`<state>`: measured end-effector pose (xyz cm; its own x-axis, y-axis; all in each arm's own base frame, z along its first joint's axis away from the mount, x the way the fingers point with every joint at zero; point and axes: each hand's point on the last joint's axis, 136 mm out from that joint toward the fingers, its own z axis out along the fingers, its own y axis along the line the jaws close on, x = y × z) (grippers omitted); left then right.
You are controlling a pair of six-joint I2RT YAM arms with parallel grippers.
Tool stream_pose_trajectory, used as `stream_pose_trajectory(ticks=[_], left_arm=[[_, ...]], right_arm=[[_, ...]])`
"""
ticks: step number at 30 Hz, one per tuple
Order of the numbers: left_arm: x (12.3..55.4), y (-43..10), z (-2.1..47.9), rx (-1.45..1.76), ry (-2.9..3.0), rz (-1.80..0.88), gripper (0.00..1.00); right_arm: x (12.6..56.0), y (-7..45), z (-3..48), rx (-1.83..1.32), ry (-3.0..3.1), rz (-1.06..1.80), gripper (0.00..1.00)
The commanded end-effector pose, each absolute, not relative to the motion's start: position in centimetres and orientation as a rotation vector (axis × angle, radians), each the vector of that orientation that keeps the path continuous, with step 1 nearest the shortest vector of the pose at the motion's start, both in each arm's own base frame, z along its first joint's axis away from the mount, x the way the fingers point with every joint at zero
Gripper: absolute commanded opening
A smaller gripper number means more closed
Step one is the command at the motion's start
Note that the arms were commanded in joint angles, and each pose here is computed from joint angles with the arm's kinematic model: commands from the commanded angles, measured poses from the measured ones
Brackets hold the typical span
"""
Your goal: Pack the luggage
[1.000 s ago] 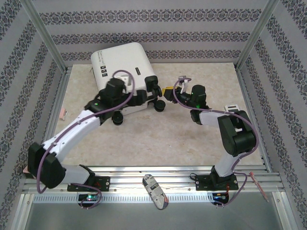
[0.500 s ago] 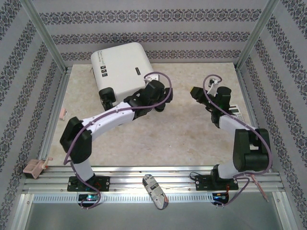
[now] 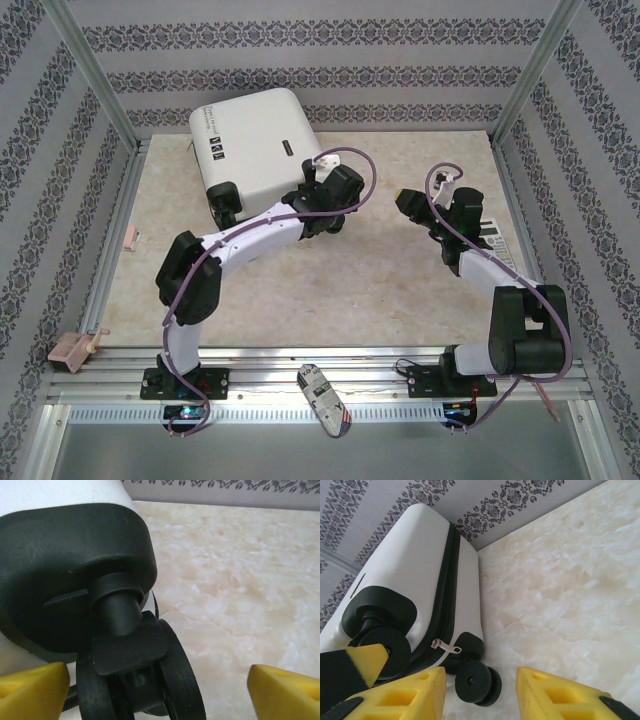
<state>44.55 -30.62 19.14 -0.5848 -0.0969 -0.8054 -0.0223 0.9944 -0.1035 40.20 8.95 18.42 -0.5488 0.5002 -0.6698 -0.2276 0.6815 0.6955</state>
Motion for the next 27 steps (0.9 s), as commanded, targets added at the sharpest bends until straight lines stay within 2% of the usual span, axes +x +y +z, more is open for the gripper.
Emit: stream_pose_trajectory(ticks=[1,9,15,23,27], left_arm=[[45.1,-29.6,17.1,-0.053,2.225,0.041,0.87],[44.8,-28.9,15.7,-0.018,2.244,0.101,0.76],[43.9,-28.0,17.9,0.025,2.19,0.082,0.69],[42.8,-26.4,19.9,0.07,2.167,0.04,0.45],[41.9,-26.1,20.3,0.093,2.175,0.001,0.41]], right_arm=[[39.9,10.1,17.9,0.173,1.948,0.993,0.42],[39.5,12.7,18.0,0.055,1.956,0.998,0.41],[39.1,15.3,17.8,-0.061,1.946,0.953,0.4],[38.6,18.7,17.2,-0.208,1.901,0.92,0.39],[38.4,19.8,16.9,-0.245,1.905,0.912,0.38]])
